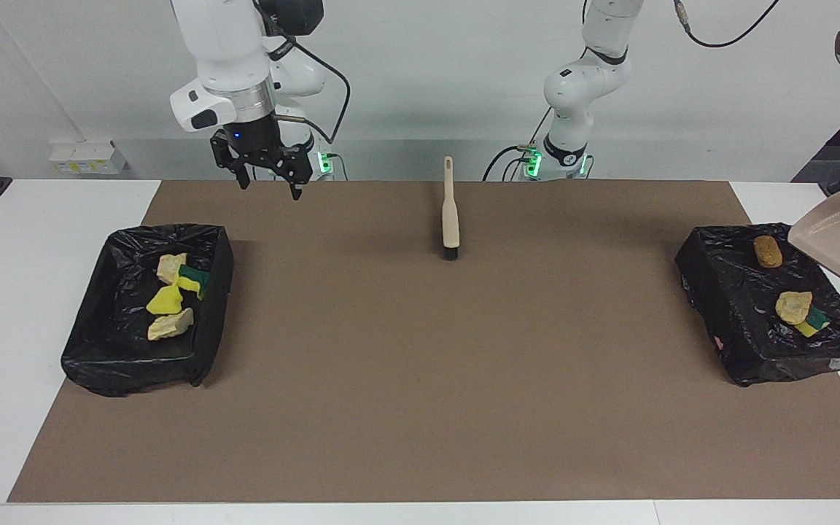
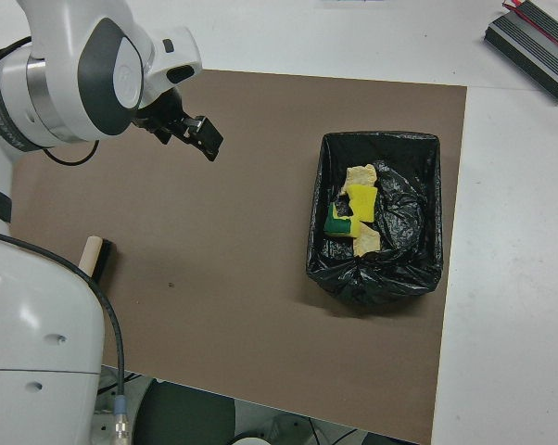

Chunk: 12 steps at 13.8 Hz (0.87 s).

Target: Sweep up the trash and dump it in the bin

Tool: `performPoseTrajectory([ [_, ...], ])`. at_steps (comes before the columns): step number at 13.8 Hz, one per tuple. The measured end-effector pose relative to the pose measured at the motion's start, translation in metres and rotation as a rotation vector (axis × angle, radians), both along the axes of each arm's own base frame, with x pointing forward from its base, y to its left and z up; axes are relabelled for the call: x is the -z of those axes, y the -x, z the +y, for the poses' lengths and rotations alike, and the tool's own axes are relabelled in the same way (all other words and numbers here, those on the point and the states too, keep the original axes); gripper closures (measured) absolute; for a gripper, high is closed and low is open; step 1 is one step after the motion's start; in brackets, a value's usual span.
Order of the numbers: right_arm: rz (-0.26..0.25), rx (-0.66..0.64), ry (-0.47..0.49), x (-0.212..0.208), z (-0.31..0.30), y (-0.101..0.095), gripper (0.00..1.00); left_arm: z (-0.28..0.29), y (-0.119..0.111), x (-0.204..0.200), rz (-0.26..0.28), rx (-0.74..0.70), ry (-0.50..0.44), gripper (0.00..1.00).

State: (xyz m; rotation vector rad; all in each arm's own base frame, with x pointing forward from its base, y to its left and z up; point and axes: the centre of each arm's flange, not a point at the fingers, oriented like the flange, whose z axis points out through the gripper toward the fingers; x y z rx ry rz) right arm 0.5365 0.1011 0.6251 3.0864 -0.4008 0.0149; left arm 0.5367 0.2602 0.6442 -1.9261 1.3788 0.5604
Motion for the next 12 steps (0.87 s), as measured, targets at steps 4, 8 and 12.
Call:
performPoseTrajectory([
  [4,-0.007,0.006,-0.004,-0.007,-0.028,-0.010,0.00,-0.034,0.012,-0.010,-0.132,-0.096,0.297,0.67],
  [8,-0.016,0.026,-0.006,-0.011,-0.041,-0.012,0.00,-0.091,0.011,0.003,-0.248,-0.370,0.524,0.67],
  [12,-0.016,0.025,-0.005,-0.012,-0.050,-0.013,0.00,-0.204,0.008,0.026,-0.287,-0.581,0.623,0.67],
])
